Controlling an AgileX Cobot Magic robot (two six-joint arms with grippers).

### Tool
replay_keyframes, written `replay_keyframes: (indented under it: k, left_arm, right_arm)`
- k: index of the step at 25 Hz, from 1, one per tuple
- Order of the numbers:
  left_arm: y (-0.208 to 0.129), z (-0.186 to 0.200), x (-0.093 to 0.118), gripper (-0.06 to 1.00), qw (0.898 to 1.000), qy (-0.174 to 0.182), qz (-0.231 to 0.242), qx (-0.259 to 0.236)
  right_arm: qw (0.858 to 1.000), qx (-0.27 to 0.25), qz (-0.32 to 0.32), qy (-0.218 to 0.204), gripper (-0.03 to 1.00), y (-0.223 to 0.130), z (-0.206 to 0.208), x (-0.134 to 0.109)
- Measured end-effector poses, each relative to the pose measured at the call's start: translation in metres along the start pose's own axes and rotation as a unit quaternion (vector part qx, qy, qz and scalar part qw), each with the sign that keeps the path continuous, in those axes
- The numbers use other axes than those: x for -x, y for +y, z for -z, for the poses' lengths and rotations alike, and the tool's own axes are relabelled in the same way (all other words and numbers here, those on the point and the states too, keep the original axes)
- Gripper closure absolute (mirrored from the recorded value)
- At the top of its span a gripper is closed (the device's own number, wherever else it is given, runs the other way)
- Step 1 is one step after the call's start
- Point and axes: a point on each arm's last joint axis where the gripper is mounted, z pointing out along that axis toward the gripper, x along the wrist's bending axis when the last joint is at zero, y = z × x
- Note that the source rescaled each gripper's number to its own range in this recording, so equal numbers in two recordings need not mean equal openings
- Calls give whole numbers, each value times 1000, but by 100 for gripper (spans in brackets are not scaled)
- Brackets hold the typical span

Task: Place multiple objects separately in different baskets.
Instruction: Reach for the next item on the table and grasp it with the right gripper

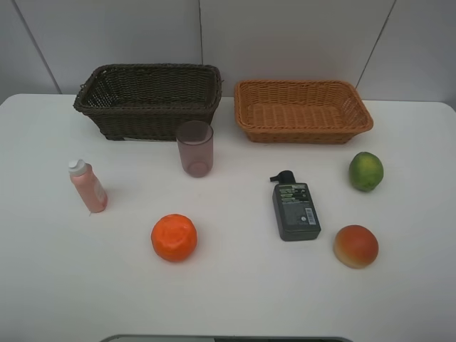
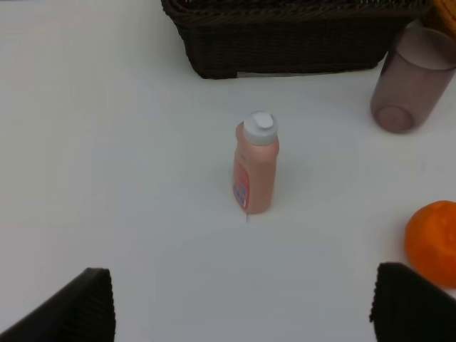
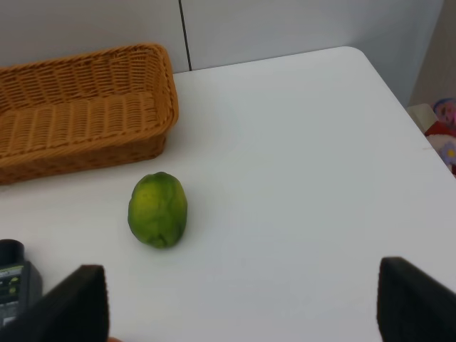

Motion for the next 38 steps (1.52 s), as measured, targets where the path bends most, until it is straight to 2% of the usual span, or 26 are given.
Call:
replay_keyframes:
  k: [22,27,32,38]
  left_arm:
    - [0,0,0,3,1000,0,0,0]
    - [0,0,0,3,1000,0,0,0]
    - [0,0,0,3,1000,0,0,0]
    - [0,0,0,3,1000,0,0,0]
  right_arm:
    - [1000,-5,0,0,40,1,-2,0]
    - [997,-78,9,-4,40,17,-22,-4]
    - [984,-175,21,-9,40,51,-58,-10]
    - [975,-223,10,-13,40,111,-117,-20]
